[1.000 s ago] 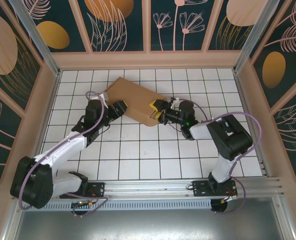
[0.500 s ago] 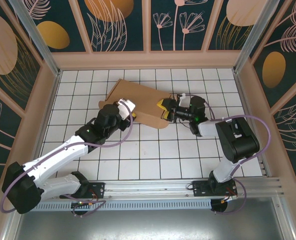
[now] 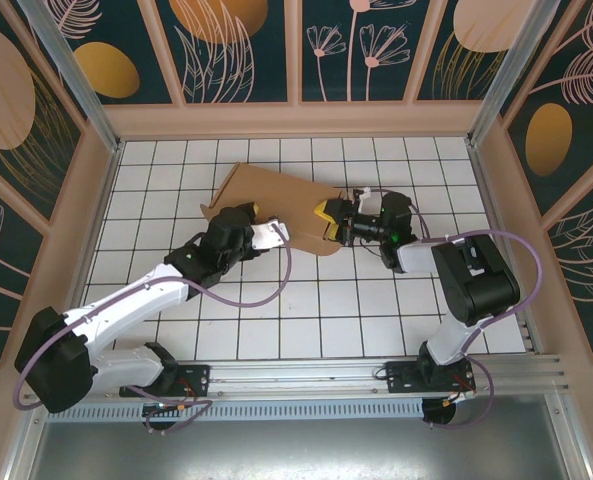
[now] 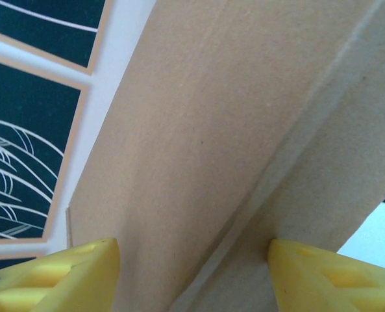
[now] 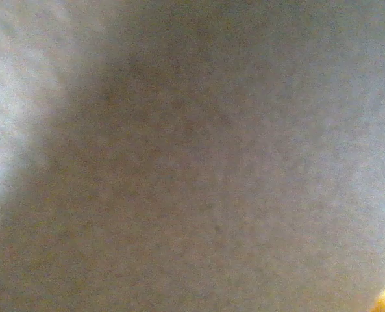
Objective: Fold the paper box
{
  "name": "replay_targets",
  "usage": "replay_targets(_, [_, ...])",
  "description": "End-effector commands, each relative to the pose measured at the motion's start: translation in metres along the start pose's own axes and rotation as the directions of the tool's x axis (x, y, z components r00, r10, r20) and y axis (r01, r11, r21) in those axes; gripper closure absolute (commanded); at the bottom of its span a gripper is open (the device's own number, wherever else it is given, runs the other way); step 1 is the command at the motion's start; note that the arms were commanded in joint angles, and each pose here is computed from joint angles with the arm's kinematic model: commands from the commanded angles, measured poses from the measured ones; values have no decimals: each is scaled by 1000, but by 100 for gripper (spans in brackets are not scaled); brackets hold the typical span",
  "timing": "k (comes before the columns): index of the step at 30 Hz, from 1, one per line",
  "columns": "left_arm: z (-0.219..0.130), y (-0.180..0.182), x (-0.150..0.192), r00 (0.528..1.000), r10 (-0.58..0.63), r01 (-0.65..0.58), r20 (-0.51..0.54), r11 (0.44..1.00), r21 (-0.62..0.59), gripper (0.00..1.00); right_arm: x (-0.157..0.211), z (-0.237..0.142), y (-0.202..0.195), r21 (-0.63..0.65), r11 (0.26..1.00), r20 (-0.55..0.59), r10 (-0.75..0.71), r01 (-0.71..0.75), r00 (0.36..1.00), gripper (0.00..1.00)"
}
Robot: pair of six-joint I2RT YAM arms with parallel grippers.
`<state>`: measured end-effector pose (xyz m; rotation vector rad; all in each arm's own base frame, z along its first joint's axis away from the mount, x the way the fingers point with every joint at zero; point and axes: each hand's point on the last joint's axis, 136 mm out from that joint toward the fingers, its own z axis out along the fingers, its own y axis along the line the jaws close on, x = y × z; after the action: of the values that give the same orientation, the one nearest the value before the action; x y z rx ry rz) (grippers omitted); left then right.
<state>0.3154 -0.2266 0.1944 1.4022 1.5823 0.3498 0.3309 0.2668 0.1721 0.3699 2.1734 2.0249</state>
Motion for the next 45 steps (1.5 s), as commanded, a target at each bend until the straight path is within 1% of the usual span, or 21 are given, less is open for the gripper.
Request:
replay_targets(1, [10, -20, 4, 988, 153, -152, -4, 984, 88, 37, 29, 0, 52, -116, 984, -102, -144, 132, 984, 74])
replay_targets(5, [13, -37, 3, 975, 219, -221, 32, 961, 164, 37, 38, 2, 64, -135, 980, -122, -164, 148, 979, 74])
replay_targets(7, [13, -44, 4, 972, 232, -236, 44, 953, 189, 37, 40, 1, 70, -139, 978, -122, -171, 153, 978, 74])
replay_targets(12, [15, -61, 11, 962, 273, -271, 23, 933, 238, 35, 42, -2, 84, -154, 973, -119, -192, 173, 974, 74])
replay_targets(15, [22, -56, 17, 956, 295, -290, -2, 943, 163, 35, 44, -3, 93, -182, 969, -117, -192, 169, 974, 73])
replay_targets(17, [29, -38, 19, 951, 304, -303, -51, 953, 34, 36, 44, -5, 98, -208, 966, -114, -180, 154, 977, 73])
replay_targets(18, [30, -29, 20, 947, 313, -315, -74, 949, -25, 36, 45, -5, 101, -223, 963, -114, -179, 150, 977, 73])
replay_targets(22, [28, -5, 21, 920, 374, -390, -114, 896, -210, 34, 48, -7, 107, -252, 958, -118, -171, 137, 978, 73])
replay_targets(25, [24, 8, 17, 901, 410, -433, -139, 851, -297, 33, 51, -7, 110, -255, 957, -122, -177, 142, 977, 73])
replay_targets(27, [19, 21, 12, 901, 407, -433, -148, 826, -362, 33, 54, -7, 111, -255, 957, -131, -178, 141, 975, 73])
replay_targets(29, [12, 35, 4, 909, 391, -414, -145, 804, -427, 36, 55, -7, 112, -259, 956, -135, -179, 140, 975, 73])
replay_targets(31, [8, 42, 0, 909, 392, -411, -140, 793, -450, 40, 57, -7, 112, -260, 956, -136, -176, 136, 975, 73])
replay_targets(33, [8, 41, -2, 901, 411, -429, -139, 792, -435, 43, 57, -8, 113, -266, 954, -135, -176, 135, 975, 73])
replay_targets(36, [6, 45, -5, 896, 419, -441, -151, 786, -433, 52, 57, -9, 115, -282, 950, -132, -174, 132, 976, 72])
replay_targets(38, [3, 45, -6, 893, 424, -446, -150, 789, -423, 56, 56, -9, 116, -286, 949, -126, -176, 134, 976, 69])
replay_targets(42, [-3, 41, -4, 885, 440, -464, -155, 800, -380, 59, 52, -11, 118, -284, 948, -112, -184, 146, 976, 59])
replay_targets(45, [-9, 37, -4, 890, 433, -456, -145, 827, -327, 58, 46, -18, 121, -283, 944, -79, -202, 173, 976, 43])
